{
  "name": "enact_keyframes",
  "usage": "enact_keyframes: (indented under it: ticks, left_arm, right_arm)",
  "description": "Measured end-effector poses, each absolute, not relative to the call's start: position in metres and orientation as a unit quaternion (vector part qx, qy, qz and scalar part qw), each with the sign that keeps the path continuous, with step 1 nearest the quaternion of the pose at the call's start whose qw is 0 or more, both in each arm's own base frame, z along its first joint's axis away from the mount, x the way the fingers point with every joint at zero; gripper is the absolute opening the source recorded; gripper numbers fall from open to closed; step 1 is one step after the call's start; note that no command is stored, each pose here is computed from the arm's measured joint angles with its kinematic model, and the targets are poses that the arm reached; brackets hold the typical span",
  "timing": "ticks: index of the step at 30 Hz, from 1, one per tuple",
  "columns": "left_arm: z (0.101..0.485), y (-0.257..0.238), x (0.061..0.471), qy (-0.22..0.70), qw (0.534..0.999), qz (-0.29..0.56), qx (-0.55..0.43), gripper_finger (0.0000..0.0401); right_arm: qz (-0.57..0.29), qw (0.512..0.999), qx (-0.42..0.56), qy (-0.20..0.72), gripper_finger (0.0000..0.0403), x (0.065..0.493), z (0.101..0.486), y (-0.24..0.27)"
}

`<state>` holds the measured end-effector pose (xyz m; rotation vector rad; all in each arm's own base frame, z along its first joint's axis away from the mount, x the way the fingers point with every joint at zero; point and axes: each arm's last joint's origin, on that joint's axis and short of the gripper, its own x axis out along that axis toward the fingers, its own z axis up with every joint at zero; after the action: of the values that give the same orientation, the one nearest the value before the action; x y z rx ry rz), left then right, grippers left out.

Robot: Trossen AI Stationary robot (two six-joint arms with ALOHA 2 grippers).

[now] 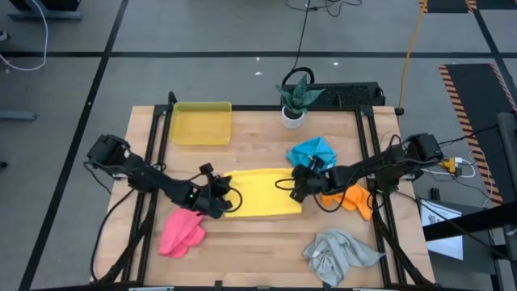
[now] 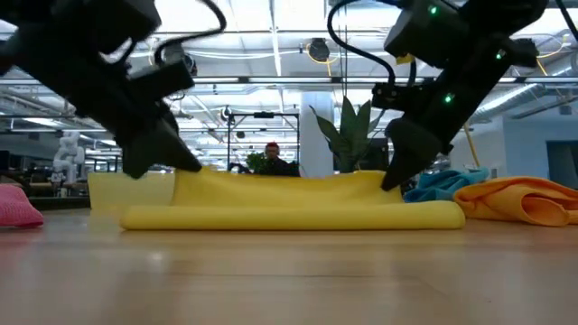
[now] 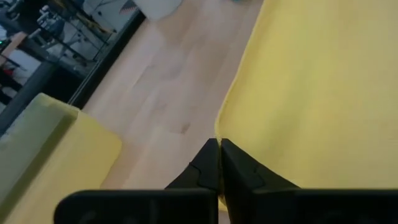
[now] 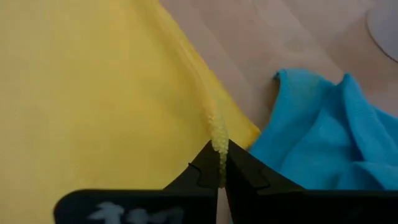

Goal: Fold microfiber towels
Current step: Fold the yellow microfiber cloth

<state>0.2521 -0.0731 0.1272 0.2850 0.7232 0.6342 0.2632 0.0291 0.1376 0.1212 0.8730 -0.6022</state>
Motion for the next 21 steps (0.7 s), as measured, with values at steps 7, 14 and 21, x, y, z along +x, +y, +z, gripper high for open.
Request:
enact_keyframes:
  ticks: [7,14,21]
  left_arm:
    - [0.122,-0.068,0.254,0.354,0.872,0.315,0.128,0.0024]
    - [0.122,-0.069,0.254,0.358,0.869,0.310,0.146,0.0008]
    - [0.122,-0.062,0.255,0.354,0.867,0.328,0.125,0.0006]
  right_arm:
    - [-0.285,0.870,0.055,0.399,0.0033,0.258,0.127,0.021]
    - [-0.280,0.882,0.045,0.377,0.0052,0.261,0.127,0.014]
    - [-0.294,0.877,0.047,0.377,0.0023,0.261,0.127,0.006]
